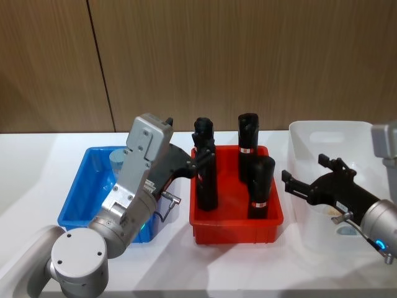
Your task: Pick the cotton swabs from the blue box and place them into the white box.
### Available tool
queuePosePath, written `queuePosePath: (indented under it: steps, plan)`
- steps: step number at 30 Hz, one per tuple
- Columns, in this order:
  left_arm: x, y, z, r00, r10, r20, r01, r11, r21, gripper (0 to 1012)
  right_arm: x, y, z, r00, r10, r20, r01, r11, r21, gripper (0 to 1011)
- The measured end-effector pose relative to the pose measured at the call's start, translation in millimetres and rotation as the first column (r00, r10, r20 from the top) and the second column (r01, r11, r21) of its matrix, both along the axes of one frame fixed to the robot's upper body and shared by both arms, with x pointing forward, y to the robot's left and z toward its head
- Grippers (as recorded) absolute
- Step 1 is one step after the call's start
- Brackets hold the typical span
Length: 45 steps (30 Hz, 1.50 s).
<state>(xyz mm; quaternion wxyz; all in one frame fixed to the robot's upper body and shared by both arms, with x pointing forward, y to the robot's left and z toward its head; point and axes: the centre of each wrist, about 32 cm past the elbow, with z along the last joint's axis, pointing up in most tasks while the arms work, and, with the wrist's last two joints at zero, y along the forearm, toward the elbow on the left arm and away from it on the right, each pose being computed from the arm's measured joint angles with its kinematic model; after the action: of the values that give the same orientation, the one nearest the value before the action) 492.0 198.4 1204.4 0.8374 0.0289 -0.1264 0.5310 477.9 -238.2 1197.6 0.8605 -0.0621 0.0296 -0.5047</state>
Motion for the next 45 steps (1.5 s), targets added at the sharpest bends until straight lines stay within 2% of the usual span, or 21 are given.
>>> queuePosePath:
  steps: [17,35,45]
  plan:
    - [0.0,0.0,0.0,1.0000,0.000,0.000,0.000,1.0000,0.000,1003,41.0,9.2,-1.4,0.990,0.057,-0.129,-0.064,0.997,-0.051,1002]
    - [0.0,0.0,0.0,1.0000,0.000,0.000,0.000,1.0000,0.000,1003,71.0,18.0,-1.3,0.978,0.102,-0.183,-0.117,0.990,-0.072,1002]
    - [0.0,0.0,0.0,1.0000,0.000,0.000,0.000,1.0000,0.000,1003,80.6,23.2,-1.8,0.973,0.122,-0.195,-0.139,0.988,-0.073,1001]
